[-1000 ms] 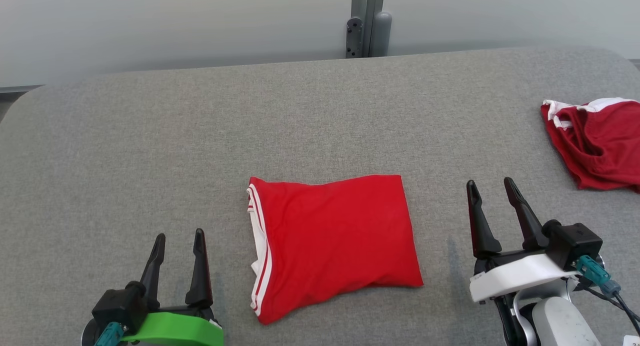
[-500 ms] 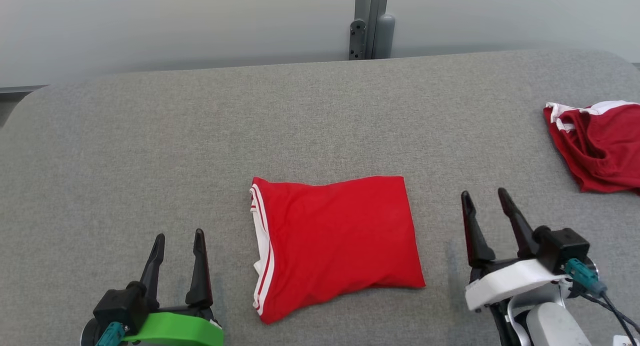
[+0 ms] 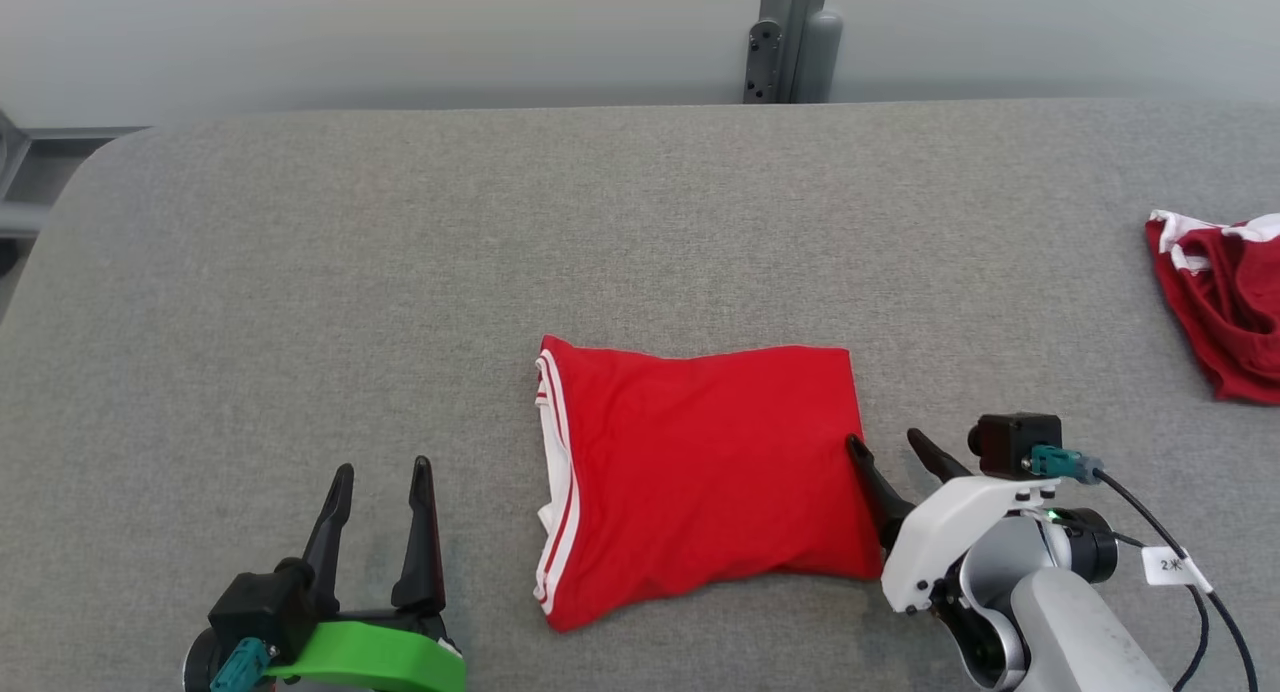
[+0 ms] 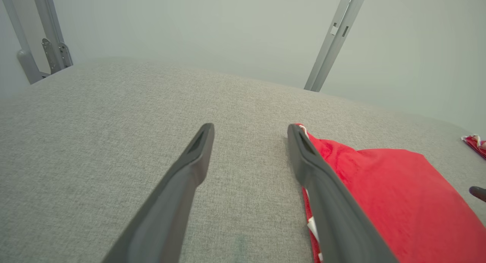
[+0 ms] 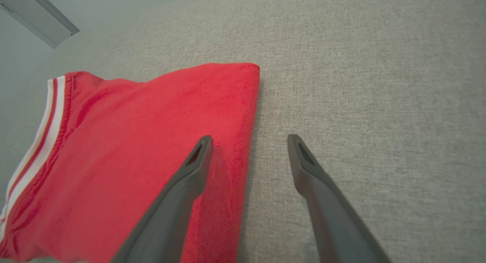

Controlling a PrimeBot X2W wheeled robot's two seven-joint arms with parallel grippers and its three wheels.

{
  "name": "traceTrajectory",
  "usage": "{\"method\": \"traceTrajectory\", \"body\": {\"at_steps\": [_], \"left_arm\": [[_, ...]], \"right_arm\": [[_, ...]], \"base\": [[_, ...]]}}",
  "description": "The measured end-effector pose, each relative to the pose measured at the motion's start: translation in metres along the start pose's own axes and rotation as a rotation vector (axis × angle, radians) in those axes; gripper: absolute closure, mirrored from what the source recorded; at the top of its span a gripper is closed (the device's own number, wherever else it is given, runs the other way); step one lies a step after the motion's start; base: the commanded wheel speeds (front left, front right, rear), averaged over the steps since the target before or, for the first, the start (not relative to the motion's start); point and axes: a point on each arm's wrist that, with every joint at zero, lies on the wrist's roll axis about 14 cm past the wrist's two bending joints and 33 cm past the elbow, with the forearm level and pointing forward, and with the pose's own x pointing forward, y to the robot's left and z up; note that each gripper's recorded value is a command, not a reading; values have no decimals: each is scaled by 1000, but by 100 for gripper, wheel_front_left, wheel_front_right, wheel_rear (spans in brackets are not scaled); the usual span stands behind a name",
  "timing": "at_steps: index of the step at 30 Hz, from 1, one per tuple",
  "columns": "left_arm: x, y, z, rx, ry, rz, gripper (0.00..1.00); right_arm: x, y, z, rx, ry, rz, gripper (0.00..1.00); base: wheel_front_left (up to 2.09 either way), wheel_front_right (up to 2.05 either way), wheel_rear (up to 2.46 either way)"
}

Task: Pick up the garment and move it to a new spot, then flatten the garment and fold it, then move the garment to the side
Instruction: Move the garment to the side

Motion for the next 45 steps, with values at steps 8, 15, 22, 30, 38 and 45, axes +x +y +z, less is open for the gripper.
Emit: {"method": "traceTrajectory", "body": {"at_steps": [8, 15, 22, 30, 38, 45], "left_arm": [[-5, 15, -4, -19, 13, 60, 0], [-4, 16, -8, -39, 26, 69, 0], [5, 2, -14, -31, 43, 18, 0], [23, -31, -25, -22, 70, -97, 0], [47, -89, -46, 3, 128, -298, 0], [58, -135, -63, 6, 169, -447, 0]], "right_arm": [[25, 11, -26, 31, 156, 41, 0], [33, 22, -31, 71, 189, 79, 100], [28, 9, -7, 77, 71, 52, 100], [-5, -60, 29, 37, -57, -107, 100], [-67, -129, 52, 43, -164, -318, 100], [-110, -161, 59, 42, -219, -449, 100]], "base": [[0, 0, 0], [0, 0, 0], [0, 0, 0], [0, 0, 0], [0, 0, 0], [0, 0, 0]]}}
